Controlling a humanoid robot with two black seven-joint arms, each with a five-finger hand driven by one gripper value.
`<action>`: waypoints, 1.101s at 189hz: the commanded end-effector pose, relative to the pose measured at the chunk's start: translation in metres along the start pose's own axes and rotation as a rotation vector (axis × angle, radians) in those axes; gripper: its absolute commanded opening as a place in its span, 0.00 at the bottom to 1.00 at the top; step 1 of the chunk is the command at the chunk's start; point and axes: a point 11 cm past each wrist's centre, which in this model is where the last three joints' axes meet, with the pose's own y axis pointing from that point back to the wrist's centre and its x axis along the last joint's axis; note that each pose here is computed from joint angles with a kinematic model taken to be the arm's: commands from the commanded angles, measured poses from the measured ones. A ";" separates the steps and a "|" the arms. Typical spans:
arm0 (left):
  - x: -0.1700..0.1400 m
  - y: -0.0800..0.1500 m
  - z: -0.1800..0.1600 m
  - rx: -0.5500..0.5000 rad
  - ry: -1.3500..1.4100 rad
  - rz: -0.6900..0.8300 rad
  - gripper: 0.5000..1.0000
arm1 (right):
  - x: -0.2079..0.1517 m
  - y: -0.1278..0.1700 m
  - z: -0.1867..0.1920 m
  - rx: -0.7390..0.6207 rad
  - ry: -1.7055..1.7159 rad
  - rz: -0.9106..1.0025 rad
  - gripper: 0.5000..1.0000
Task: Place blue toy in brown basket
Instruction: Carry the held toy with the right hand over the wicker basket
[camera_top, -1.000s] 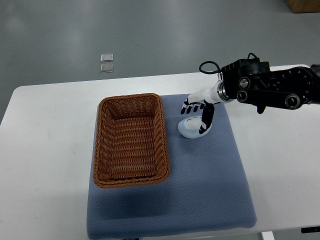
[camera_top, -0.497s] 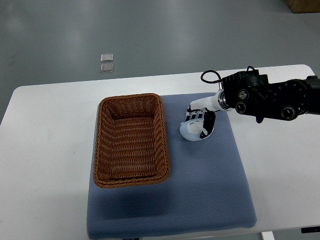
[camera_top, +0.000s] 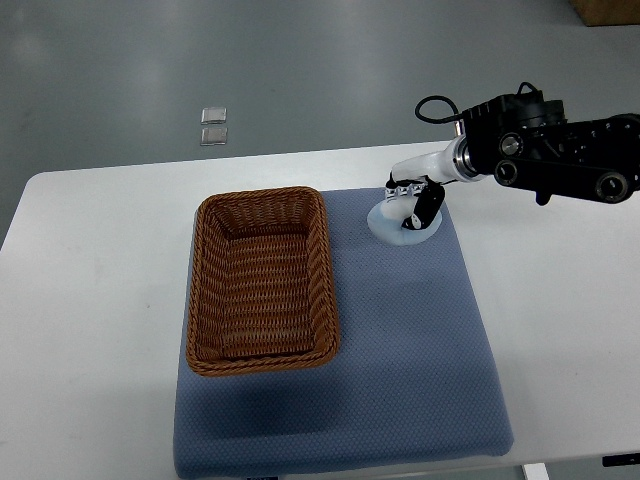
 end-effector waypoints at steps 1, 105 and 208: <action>-0.002 0.000 0.000 0.000 -0.002 -0.005 1.00 | 0.023 0.023 -0.015 0.031 0.019 0.032 0.04; -0.003 0.000 0.000 0.000 -0.004 -0.010 1.00 | 0.051 0.013 -0.167 0.218 0.126 0.053 0.05; -0.002 0.000 0.000 -0.001 -0.001 -0.007 1.00 | -0.004 -0.049 -0.156 0.222 -0.043 0.020 0.11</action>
